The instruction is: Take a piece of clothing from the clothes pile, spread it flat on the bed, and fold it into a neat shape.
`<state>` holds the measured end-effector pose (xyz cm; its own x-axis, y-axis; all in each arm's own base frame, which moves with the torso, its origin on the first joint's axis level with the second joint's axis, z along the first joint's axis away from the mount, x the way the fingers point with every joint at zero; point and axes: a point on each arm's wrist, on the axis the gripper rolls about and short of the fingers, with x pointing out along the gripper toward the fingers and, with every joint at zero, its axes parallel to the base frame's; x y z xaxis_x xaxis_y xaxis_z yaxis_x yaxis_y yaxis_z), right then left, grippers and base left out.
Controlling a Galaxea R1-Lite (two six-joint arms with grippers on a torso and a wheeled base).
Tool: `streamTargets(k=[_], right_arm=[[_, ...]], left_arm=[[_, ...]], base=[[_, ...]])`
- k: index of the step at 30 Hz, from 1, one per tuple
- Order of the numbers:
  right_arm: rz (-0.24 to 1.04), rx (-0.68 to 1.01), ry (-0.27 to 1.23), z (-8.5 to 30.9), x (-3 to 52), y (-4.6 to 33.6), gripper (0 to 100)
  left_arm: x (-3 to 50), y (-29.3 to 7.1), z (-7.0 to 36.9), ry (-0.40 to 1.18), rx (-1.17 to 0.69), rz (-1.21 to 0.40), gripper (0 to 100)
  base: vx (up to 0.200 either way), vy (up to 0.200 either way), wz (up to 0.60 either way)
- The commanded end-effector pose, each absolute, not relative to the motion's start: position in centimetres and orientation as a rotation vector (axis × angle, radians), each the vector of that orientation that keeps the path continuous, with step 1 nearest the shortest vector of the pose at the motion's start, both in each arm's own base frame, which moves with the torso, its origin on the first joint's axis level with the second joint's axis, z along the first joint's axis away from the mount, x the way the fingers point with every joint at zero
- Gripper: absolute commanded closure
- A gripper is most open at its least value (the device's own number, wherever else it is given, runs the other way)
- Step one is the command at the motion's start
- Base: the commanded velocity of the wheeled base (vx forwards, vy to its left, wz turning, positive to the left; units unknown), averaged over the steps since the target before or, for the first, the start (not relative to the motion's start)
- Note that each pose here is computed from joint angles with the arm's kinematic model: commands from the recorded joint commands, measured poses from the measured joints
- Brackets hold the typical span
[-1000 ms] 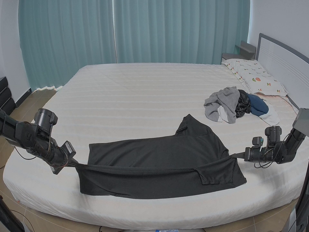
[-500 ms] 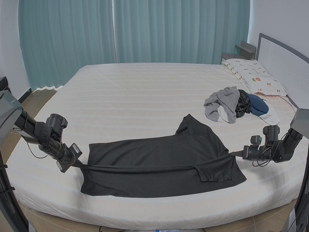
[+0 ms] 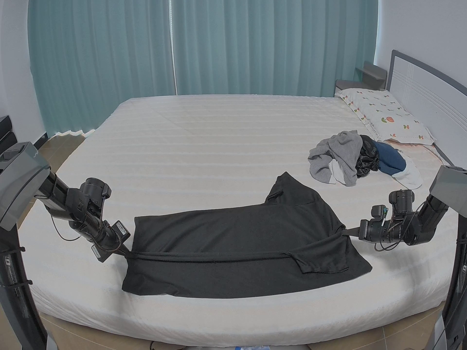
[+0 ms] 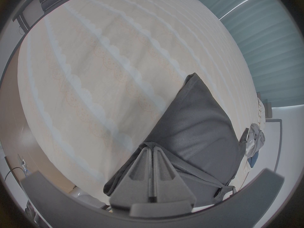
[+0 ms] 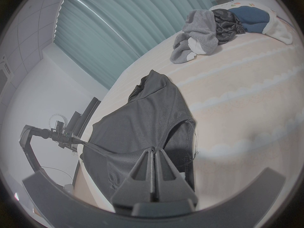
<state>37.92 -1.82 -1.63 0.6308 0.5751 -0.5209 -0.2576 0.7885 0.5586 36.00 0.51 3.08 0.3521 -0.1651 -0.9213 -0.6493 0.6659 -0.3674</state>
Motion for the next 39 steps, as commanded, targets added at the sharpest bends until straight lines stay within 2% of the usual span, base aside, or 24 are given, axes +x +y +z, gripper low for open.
streamTargets(k=[1, 2, 10, 21, 30, 39], right_arm=[[0.502, 0.461, 0.755, -2.2, 38.3, -1.5, 0], [0.502, 0.461, 0.755, -2.2, 38.3, -1.5, 0], [0.494, 0.468, 0.749, -2.1, 38.5, -1.6, 0], [0.452, 0.585, 0.722, -0.1, 38.6, -1.7, 0], [0.450, 0.589, 0.707, -0.6, 38.3, -1.8, 0], [0.459, 0.587, 0.711, -0.6, 38.2, -1.4, 0]], left_arm=[[36.4, 0.5, 2.6, 1.204, -0.818, 0.367, 100], [36.4, 0.5, 2.6, 1.204, -0.818, 0.367, 0], [37.2, 0.5, 2.8, 1.174, -0.846, 0.397, 0], [37.3, 1.2, 3.8, 1.132, -0.886, 0.387, 0], [37.4, 1.2, 3.9, 1.111, -0.904, 0.385, 0], [38.3, 1.0, 4.2, 1.055, -0.910, 0.339, 0]], base=[[0.000, 0.000, 0.00], [0.000, 0.000, 0.00], [0.000, 0.000, 0.00], [0.000, 0.000, 0.00], [0.200, 0.000, 0.00], [0.000, 0.000, 0.00]])
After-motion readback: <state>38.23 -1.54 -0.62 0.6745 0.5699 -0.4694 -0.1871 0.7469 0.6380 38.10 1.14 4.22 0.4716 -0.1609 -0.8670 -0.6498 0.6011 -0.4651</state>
